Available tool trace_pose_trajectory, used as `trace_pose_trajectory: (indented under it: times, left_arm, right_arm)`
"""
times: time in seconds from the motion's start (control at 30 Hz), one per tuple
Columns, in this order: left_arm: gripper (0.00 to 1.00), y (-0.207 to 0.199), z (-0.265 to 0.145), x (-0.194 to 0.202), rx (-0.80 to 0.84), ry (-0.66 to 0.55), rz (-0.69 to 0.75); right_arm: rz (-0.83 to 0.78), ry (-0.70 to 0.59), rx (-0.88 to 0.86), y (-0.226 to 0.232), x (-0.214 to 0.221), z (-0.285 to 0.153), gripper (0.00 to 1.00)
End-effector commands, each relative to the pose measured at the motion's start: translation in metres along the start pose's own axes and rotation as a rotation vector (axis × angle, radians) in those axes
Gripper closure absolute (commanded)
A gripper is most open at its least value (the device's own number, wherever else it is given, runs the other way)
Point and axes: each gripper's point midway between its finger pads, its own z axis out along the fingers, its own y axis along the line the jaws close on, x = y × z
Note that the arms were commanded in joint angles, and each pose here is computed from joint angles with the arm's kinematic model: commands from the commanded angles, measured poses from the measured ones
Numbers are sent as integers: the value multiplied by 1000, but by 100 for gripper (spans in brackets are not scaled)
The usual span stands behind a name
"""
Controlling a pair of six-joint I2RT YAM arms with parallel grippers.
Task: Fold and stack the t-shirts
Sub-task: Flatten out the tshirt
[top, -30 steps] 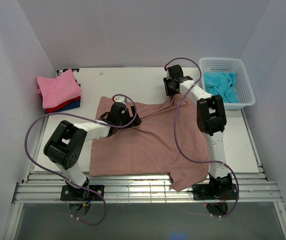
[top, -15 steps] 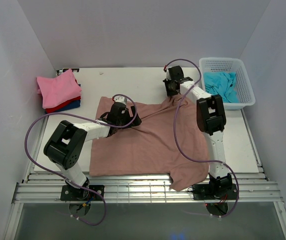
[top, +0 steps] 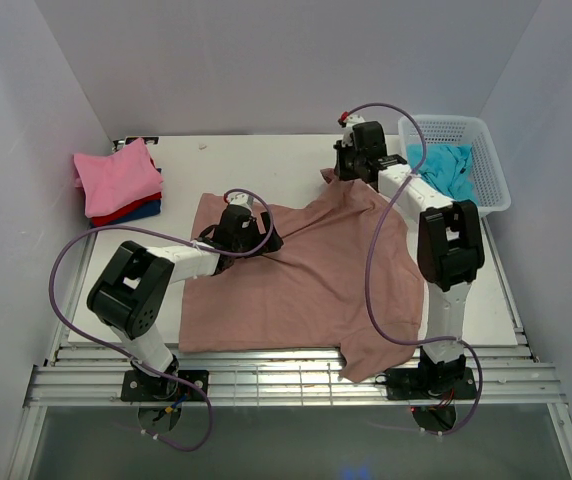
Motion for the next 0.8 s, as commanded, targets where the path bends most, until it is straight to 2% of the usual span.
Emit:
trace_pose_trajectory:
  times: [0.0, 0.1, 0.2, 0.33, 0.43, 0.6, 0.77]
  left_arm:
    - [2, 7, -2, 16, -7, 49, -7]
    - [2, 7, -2, 19, -4, 59, -6]
    - [2, 8, -2, 21, -4, 64, -6]
    - [2, 9, -4, 21, -10, 62, 0]
    - [2, 9, -4, 19, -12, 57, 5]
    - [2, 9, -2, 21, -11, 63, 0]
    - [2, 9, 1, 26, -5, 79, -15]
  right_arm:
    - [5, -112, 6, -3, -23, -17, 92]
    - [21, -77, 15, -9, -9, -10, 92]
    - [22, -4, 23, -13, 15, 6, 86]
    - [17, 89, 30, -18, 45, 25, 73]
    - [15, 130, 115, -32, 56, 21, 71]
    - [-16, 89, 195, -44, 36, -3, 68]
    - [-15, -30, 73, -17, -10, -24, 64]
